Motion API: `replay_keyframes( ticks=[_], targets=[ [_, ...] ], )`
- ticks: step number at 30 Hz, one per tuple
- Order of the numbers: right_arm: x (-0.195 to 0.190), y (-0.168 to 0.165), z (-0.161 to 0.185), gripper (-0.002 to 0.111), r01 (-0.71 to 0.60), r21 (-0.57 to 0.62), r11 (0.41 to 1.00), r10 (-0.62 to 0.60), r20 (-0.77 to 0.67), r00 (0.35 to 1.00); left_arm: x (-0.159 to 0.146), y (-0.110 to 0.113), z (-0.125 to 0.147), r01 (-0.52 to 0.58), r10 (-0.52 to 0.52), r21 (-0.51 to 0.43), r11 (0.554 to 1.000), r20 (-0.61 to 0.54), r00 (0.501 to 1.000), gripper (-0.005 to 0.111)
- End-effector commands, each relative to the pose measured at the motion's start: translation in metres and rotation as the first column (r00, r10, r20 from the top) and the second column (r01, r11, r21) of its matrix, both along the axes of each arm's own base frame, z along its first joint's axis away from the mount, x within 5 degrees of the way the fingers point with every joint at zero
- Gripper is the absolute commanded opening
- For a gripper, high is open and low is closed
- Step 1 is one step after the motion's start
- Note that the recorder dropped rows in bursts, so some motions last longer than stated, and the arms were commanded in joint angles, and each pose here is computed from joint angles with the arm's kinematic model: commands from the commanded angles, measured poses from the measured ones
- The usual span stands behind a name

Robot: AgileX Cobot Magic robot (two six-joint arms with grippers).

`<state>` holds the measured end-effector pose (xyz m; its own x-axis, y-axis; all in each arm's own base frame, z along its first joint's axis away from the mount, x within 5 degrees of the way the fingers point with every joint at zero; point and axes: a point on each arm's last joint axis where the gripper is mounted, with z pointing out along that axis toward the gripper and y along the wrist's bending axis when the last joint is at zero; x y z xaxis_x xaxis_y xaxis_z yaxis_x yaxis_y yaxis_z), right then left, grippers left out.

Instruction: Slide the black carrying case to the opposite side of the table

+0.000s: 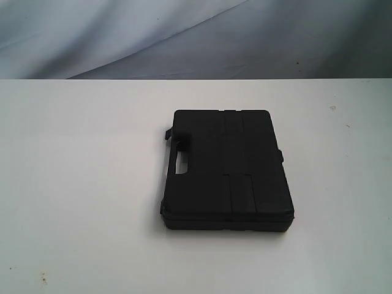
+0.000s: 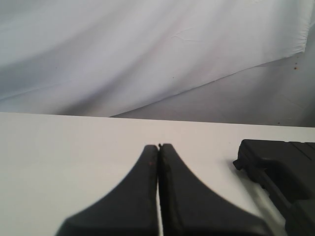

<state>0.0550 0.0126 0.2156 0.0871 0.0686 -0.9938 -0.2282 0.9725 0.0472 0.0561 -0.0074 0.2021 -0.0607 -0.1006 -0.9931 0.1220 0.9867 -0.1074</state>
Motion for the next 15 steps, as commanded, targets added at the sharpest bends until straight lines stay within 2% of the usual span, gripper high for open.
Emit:
replay_keyframes(
  ticks=[1, 6, 12, 15],
  targets=[
    [0.0, 0.0, -0.001, 0.0, 0.009, -0.02, 1.0, -0.009, 0.001, 1.0, 0.0, 0.0, -0.001, -0.005, 0.005, -0.005, 1.0, 0.002, 1.0, 0.001],
    [0.0, 0.0, -0.001, 0.0, 0.009, -0.02, 1.0, -0.009, 0.001, 1.0, 0.0, 0.0, 0.0, -0.005, 0.005, -0.008, 1.0, 0.012, 1.0, 0.001],
    [0.0, 0.0, -0.001, 0.0, 0.009, -0.02, 1.0, -0.009, 0.001, 1.0, 0.0, 0.001, 0.009, -0.01, 0.009, 0.008, 1.0, 0.109, 0.994, 0.001],
    [0.0, 0.0, -0.001, 0.0, 0.009, -0.02, 1.0, -0.009, 0.001, 1.0, 0.0, 0.001, 0.011, -0.007, 0.012, -0.044, 0.999, 0.13, 0.991, 0.001]
  ],
)
